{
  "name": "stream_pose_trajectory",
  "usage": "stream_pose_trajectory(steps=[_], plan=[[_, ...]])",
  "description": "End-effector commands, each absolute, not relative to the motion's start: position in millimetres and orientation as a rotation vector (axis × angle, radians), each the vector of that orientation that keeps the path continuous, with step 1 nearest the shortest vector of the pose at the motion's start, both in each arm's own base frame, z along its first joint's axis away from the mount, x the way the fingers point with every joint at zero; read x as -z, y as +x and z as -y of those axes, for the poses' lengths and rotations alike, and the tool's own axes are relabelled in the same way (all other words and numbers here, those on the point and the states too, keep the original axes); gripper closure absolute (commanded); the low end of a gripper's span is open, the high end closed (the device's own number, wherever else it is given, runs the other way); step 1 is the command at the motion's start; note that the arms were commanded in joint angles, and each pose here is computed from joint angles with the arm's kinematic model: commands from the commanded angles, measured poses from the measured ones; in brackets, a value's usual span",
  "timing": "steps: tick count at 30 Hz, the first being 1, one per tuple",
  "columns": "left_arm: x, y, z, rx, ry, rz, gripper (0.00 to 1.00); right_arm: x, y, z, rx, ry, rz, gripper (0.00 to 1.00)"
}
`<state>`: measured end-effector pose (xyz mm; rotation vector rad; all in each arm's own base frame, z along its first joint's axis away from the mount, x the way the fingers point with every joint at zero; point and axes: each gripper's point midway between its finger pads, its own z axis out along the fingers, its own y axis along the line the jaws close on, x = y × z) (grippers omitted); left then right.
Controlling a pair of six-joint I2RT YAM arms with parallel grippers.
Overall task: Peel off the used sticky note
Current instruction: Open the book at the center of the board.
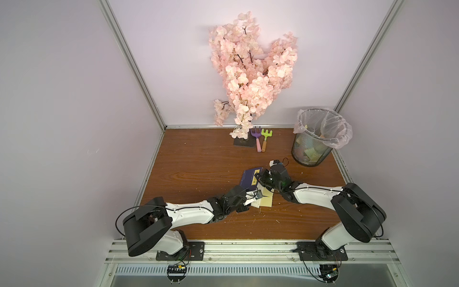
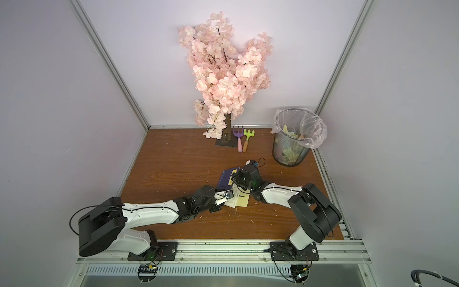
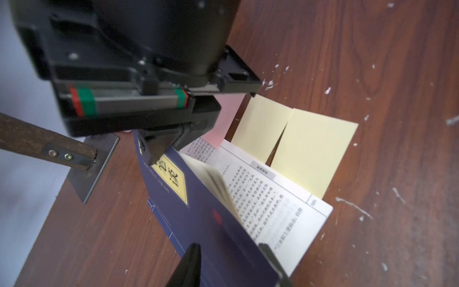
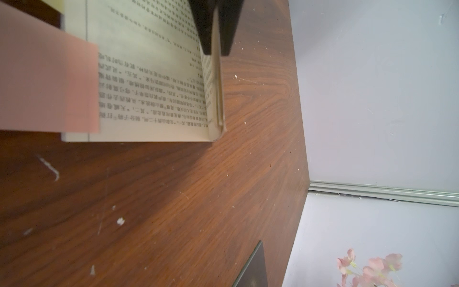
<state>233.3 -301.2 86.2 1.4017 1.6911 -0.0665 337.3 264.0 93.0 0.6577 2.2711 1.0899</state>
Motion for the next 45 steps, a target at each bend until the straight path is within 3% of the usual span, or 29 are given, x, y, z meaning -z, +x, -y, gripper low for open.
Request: stream_pose_trajectory(steps=[1, 4, 10, 12, 18, 21, 23, 28, 34, 45], plan=[[-89, 231, 301, 0.071, 1.401, -1.697, 0.83, -102, 339, -261, -1.076, 0.636, -2.251, 0.92], [-89, 234, 298, 0.049, 1.383, -1.711, 0.98, -103, 340, -260, -1.049, 0.61, -2.258, 0.83], [-92, 239, 294, 0.093, 1.341, -1.766, 0.98, -115, 343, -245, -0.95, 0.516, -2.267, 0.64], [-94, 242, 293, 0.133, 1.317, -1.802, 0.98, -122, 341, -239, -0.926, 0.482, -2.26, 0.54], [-98, 249, 289, 0.238, 1.254, -1.873, 0.98, -131, 322, -225, -0.896, 0.425, -2.258, 0.49], [-96, 246, 291, 0.272, 1.257, -1.885, 0.98, -128, 307, -227, -0.951, 0.407, -2.25, 0.52], [-91, 241, 295, 0.315, 1.281, -1.906, 0.98, -121, 296, -233, -0.962, 0.388, -2.267, 0.59], [-86, 245, 294, 0.365, 1.261, -1.965, 0.98, -95, 274, -250, -0.966, 0.369, -2.331, 0.88], [-96, 265, 279, 0.496, 1.113, -2.034, 0.98, -71, 269, -263, -0.938, 0.404, -2.347, 1.0], [-97, 266, 273, 0.556, 1.068, -2.049, 0.98, -44, 280, -297, -0.977, 0.379, -2.381, 1.0]])
